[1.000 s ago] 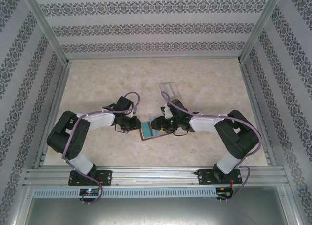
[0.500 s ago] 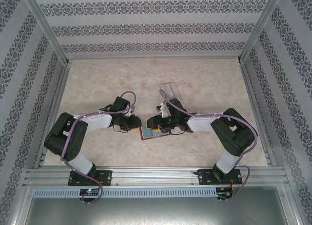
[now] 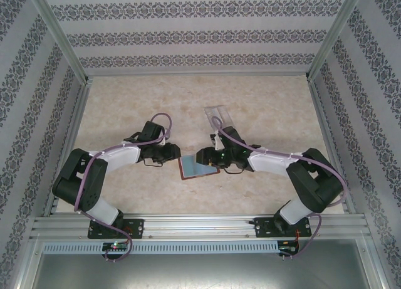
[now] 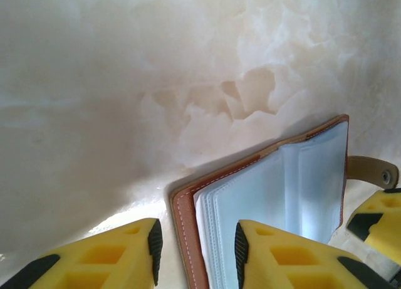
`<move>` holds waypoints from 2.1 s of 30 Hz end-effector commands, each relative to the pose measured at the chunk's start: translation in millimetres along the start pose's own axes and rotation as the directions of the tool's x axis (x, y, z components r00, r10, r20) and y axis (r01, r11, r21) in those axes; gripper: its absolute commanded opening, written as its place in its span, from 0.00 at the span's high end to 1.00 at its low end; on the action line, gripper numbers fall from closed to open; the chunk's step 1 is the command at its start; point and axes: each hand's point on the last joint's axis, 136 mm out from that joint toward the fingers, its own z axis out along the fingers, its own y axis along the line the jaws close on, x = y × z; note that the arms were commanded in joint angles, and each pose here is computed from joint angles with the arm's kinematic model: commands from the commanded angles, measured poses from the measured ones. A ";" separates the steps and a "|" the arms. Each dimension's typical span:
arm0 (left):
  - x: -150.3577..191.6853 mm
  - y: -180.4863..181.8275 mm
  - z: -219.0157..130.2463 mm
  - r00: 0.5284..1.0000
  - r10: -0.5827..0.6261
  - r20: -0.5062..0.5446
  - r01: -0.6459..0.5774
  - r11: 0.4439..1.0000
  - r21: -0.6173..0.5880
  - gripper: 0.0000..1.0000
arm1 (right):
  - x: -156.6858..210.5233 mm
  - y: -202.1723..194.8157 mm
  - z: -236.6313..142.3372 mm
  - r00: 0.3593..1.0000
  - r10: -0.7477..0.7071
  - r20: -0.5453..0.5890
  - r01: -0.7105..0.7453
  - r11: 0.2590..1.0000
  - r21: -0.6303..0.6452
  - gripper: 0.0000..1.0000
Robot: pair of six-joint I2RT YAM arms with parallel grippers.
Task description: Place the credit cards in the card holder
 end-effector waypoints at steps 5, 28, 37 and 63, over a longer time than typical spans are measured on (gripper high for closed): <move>-4.3 -10.2 4.6 0.998 0.062 0.007 -0.061 0.998 -0.025 0.55 | -22.8 -18.8 -28.0 0.994 -0.079 0.077 0.065 0.983 0.173 0.41; -13.1 11.9 -43.5 0.980 0.153 0.127 -0.123 0.968 -0.221 0.03 | -198.6 -42.7 -63.8 0.874 -0.485 -0.033 0.372 0.624 0.687 0.09; -10.6 15.6 -46.0 0.979 0.167 0.116 -0.136 0.962 -0.238 0.03 | -207.3 -70.7 -44.5 0.894 -0.440 -0.086 0.363 0.598 0.714 0.11; -6.7 21.0 -43.7 0.980 0.163 0.111 -0.132 0.960 -0.246 0.03 | -227.7 -72.3 -66.9 0.837 -0.530 -0.139 0.374 0.367 0.852 0.41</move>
